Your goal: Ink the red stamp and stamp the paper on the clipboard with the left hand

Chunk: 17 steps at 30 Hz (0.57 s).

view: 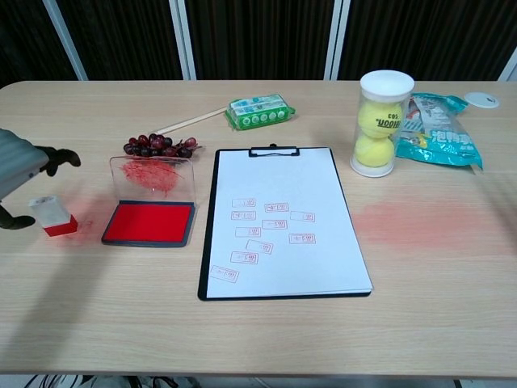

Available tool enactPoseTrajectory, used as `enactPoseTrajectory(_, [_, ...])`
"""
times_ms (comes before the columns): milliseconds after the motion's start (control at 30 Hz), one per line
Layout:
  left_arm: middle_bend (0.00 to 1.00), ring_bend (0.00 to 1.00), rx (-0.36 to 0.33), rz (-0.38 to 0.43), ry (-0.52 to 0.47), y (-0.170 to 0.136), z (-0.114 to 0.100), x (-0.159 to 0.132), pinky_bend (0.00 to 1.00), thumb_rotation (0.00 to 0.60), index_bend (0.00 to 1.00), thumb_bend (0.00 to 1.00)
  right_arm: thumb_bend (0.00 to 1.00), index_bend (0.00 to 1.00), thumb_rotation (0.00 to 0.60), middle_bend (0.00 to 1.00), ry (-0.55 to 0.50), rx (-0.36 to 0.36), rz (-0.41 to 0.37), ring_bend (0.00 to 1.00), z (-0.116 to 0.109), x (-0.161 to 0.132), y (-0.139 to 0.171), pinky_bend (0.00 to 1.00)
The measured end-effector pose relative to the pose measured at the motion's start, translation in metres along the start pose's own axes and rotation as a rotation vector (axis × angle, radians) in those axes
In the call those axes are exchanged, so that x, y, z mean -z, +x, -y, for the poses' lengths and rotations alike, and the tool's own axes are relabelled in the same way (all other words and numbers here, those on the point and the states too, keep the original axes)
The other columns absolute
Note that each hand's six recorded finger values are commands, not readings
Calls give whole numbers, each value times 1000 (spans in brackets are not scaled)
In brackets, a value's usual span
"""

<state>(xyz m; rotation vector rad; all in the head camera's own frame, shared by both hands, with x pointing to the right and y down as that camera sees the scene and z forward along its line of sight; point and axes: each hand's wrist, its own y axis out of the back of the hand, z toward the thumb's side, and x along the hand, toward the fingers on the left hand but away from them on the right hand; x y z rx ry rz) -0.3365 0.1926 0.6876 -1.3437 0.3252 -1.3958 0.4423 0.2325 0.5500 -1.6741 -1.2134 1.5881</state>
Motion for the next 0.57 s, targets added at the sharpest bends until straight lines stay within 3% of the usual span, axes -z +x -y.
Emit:
enactPoseTrajectory(67, [174,537,-24,-8,-31,-6,-8,6,677,600,97,129,140,0,600,0,3,1,-1,0,0,0,0,135])
enactPoseTrajectory(133, [88,261,-52,-23,-73,-15,-17,14,421,600,32,121,138,0,600,0,8,2,-2,0,0,0,0,135])
enactPoseTrajectory(233, [3,36,-82,-44,-143,-31,-26,27,161,600,0,92,136,0,600,0,19,7,-11,0,0,-1,0,135])
enactPoseTrajectory(333, [0,0,-106,-62,-215,-50,-32,39,53,600,0,62,136,0,600,0,36,12,-19,0,0,-2,1,135])
enactPoseTrajectory(567, [0,0,-145,-89,-358,-86,-36,62,13,600,0,50,136,0,600,0,71,23,-30,0,1,-3,2,135])
